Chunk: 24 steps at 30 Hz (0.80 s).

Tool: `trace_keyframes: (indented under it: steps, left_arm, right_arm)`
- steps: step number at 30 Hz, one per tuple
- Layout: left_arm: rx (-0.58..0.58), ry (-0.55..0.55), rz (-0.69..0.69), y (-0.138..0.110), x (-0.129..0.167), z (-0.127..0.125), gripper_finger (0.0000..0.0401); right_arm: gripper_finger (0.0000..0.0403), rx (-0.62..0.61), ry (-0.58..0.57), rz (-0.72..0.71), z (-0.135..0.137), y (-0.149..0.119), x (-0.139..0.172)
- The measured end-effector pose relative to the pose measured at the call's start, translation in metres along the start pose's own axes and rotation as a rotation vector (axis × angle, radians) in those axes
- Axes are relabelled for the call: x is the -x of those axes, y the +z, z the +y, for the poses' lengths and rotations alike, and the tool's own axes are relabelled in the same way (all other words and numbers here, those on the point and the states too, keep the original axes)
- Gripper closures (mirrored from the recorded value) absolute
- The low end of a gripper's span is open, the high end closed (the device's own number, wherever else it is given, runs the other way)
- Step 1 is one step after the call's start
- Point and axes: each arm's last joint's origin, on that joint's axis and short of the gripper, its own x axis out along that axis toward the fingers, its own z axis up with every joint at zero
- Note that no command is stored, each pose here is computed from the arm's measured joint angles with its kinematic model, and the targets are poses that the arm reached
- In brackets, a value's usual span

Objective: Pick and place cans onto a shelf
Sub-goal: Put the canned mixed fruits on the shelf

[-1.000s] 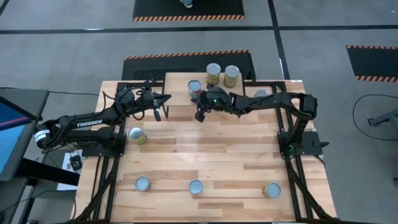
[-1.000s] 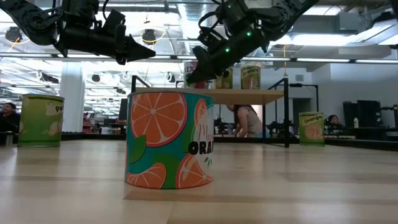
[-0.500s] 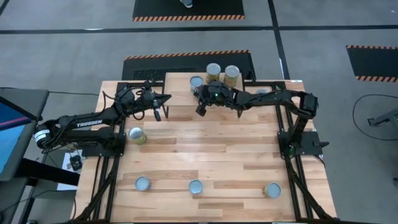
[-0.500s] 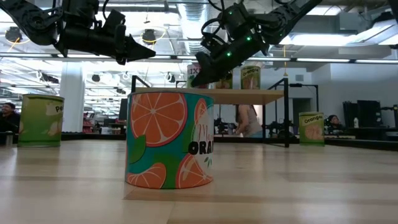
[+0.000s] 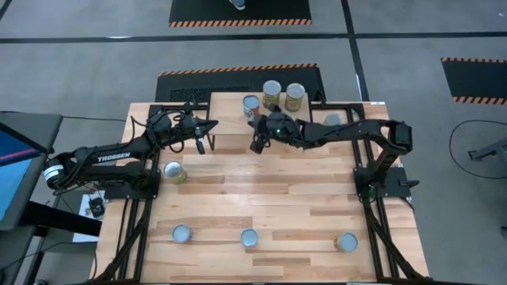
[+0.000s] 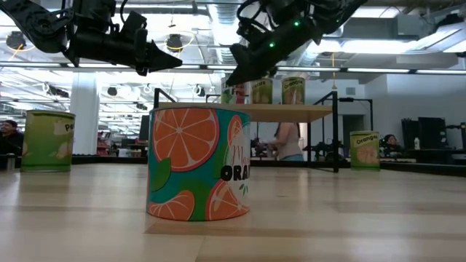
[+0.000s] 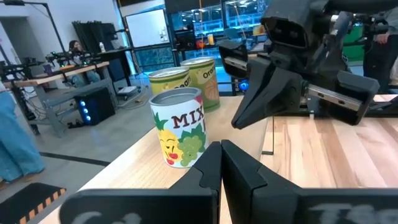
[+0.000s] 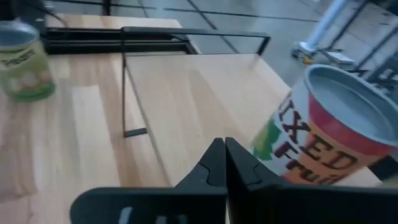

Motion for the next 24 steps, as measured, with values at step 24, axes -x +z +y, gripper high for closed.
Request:
trace_keyframes:
  steps: [24]
  left_arm:
    - [0.0,-0.001,0.0,0.0,0.0,0.0,0.0401]
  right_arm:
    - [0.0399,-0.054,-0.195,0.054,0.006,-0.018,-0.017]
